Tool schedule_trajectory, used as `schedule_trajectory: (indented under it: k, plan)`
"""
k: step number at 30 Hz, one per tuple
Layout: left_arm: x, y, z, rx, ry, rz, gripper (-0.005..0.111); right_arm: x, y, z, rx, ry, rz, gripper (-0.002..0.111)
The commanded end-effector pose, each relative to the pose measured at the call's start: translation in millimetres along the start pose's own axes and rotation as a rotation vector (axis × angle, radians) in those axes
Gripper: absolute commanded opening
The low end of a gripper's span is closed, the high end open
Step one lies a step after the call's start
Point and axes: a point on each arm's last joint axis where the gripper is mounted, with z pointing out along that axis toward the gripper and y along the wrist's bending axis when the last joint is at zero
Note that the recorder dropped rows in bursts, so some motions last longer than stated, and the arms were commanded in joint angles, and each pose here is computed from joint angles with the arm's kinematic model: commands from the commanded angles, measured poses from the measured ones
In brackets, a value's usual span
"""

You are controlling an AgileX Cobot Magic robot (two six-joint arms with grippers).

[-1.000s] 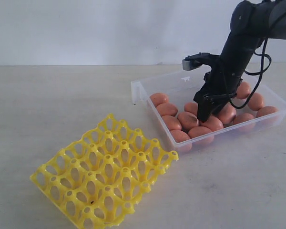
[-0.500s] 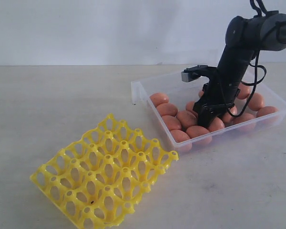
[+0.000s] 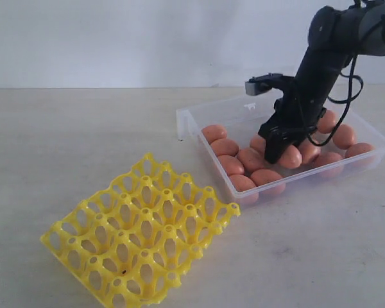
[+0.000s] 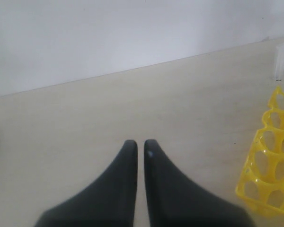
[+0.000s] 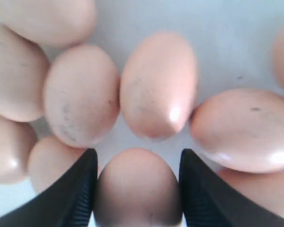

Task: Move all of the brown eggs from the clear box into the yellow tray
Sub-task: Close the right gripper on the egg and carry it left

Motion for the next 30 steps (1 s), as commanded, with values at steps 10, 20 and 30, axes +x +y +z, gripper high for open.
schedule_trajectory:
  k: [10,20,30]
  plan:
    - [1,-0.6,0,0.008,-0.002,-0.003,0.004,-17,53,-113,-0.046,-0.479,0.044,0.0]
    - [1,-0.6,0,0.008,-0.002,-0.003,0.004,5,164,-130,0.32,-1.053,-0.12,0.0]
    - [1,-0.6,0,0.008,-0.002,-0.003,0.004,32,227,-90,0.211,-1.315,0.117,0.0]
